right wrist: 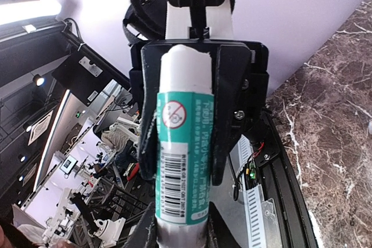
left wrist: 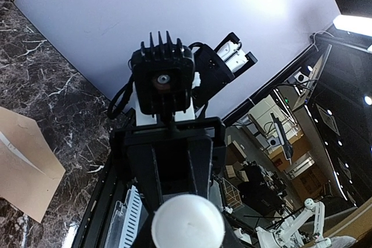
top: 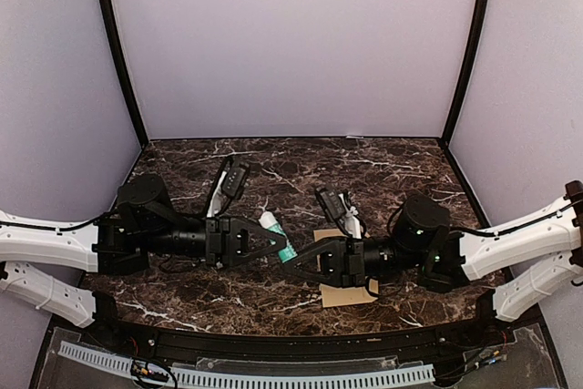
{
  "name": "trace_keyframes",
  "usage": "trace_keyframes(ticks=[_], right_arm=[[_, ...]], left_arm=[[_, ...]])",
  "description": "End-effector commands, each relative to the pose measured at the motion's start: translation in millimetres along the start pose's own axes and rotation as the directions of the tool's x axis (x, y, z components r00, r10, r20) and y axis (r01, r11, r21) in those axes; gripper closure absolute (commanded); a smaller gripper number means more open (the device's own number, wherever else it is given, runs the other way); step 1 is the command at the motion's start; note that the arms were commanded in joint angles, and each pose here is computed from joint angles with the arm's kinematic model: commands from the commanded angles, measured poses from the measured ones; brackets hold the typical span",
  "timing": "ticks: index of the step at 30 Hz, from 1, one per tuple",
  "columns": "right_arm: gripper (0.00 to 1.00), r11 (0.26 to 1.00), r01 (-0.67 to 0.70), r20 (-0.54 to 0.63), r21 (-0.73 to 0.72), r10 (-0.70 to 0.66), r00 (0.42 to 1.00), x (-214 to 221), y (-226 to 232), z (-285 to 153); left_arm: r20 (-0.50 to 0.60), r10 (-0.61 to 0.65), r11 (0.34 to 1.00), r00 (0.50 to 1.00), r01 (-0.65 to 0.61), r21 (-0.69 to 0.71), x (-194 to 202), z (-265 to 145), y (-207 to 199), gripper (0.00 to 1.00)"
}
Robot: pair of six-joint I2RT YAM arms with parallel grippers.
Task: Place the letter into the envelope and seal it
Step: Unscrew the solid glue.
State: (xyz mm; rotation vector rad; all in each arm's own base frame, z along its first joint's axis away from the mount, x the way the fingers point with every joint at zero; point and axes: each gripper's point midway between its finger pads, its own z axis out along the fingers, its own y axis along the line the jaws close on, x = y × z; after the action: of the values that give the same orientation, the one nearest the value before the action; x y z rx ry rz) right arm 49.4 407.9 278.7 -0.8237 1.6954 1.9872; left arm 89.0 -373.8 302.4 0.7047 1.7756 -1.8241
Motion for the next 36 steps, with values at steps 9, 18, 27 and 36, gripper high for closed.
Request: trace_keyframes(ticks=[9, 18, 27, 36], right_arm=[[0.35, 0.902, 0.153, -0.037, 0.404, -0.151, 0.988, -7, -38, -15], [0.43, 0.762, 0.188, -0.073, 0.62, -0.182, 0.981, -9, -69, -11], [0.49, 0.75, 0.218, -0.094, 0.625, -0.205, 0.974, -13, -71, 4], [0.65, 0.761, 0.231, -0.093, 0.606, -0.22, 0.971, -15, -66, 5]], left_arm=[[0.221, -0.106, 0.941, 0.97, 0.17, -0.294, -31, -24, 47, 1.0], [0.198, -0.155, 0.939, 0.968, 0.207, -0.275, -21, -17, 53, 1.0], [0.168, -0.173, 0.946, 0.97, 0.211, -0.247, -16, -9, 52, 1.0], [0.152, -0.175, 0.946, 0.973, 0.208, -0.247, -14, -8, 52, 1.0]])
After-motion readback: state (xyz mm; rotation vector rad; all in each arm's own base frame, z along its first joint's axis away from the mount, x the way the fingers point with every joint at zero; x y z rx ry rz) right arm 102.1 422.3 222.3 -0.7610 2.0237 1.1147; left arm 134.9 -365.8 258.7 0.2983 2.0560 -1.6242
